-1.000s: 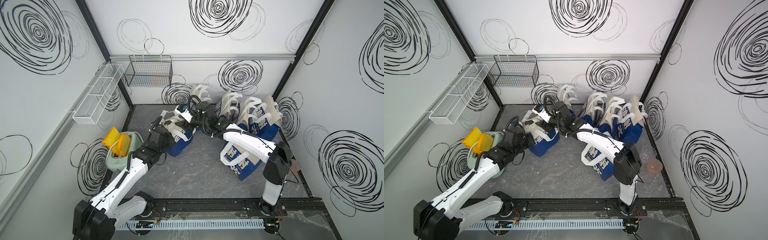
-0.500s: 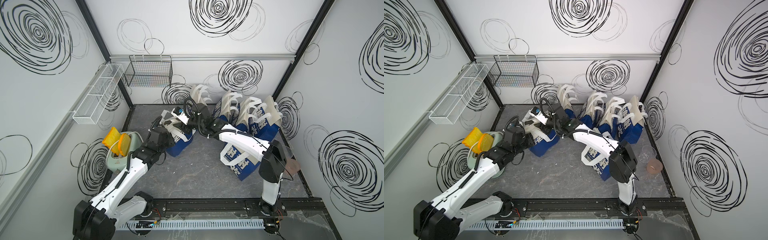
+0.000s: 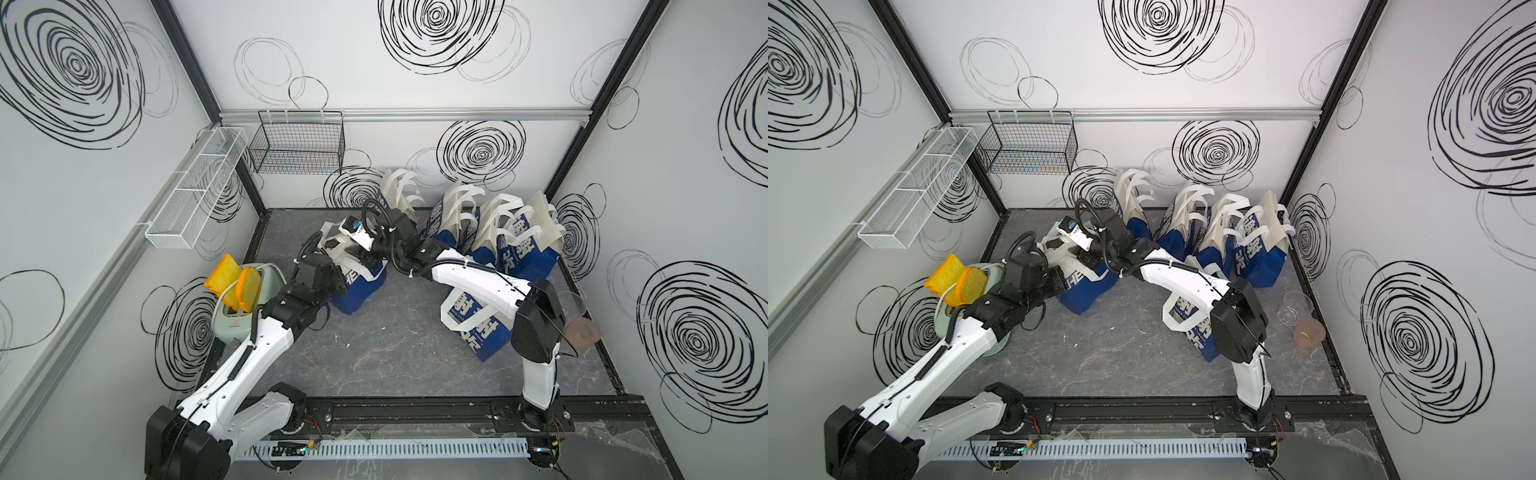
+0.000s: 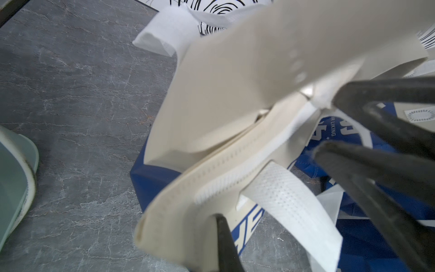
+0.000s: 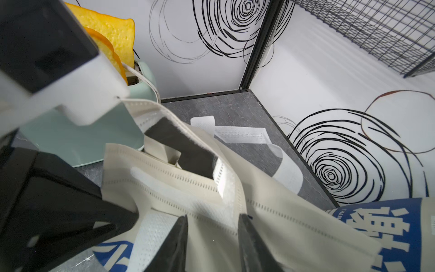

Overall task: Open the takeout bag
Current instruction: Open the takeout bag at the center of the board.

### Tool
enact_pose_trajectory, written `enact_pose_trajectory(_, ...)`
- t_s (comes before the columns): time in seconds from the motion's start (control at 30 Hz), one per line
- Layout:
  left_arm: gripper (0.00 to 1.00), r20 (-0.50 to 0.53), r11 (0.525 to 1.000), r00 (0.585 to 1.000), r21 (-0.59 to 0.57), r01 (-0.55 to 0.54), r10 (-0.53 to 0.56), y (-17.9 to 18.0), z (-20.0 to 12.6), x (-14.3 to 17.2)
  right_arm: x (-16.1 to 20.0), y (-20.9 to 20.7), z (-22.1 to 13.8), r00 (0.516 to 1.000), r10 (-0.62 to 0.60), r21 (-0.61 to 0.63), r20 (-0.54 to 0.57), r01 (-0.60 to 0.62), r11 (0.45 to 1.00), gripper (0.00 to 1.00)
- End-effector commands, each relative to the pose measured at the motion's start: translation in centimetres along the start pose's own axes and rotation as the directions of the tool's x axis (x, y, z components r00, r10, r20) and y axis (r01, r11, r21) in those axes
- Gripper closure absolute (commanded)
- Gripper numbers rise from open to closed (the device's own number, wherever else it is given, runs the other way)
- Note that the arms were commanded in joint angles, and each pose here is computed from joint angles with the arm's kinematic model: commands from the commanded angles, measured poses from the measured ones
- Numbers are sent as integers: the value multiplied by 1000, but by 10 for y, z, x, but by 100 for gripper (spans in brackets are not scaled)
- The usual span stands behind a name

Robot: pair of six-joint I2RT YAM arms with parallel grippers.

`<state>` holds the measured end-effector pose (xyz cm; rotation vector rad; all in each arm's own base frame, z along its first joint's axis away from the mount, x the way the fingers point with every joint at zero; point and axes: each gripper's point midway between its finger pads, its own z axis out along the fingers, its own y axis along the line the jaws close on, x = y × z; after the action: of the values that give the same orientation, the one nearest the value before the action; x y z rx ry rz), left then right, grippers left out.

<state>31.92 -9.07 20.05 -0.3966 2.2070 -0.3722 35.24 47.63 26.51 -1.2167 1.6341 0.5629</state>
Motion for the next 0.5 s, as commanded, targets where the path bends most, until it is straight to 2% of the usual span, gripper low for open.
enact_pose_trajectory(0.0, 100, 3, 999, 1000, 19, -26, 26, -4, -6, -5, -10, -4, 1, 1000, -23, 21, 8, 23, 1000, 54)
enact_pose_trajectory(0.13, 100, 0, 999, 999, 18, -33, 33, -4, -5, -4, -21, -12, -1, 999, -37, 60, 28, 35, 998, 48)
enact_pose_trajectory(0.27, 100, -1, 999, 999, 19, -41, 41, -4, -5, -4, -31, -17, 0, 998, -41, 74, 54, 37, 997, 47)
enact_pose_trajectory(0.47, 100, 2, 998, 999, 20, -54, 54, -4, -6, -5, -24, -12, 9, 999, -29, 36, 41, 27, 999, 56)
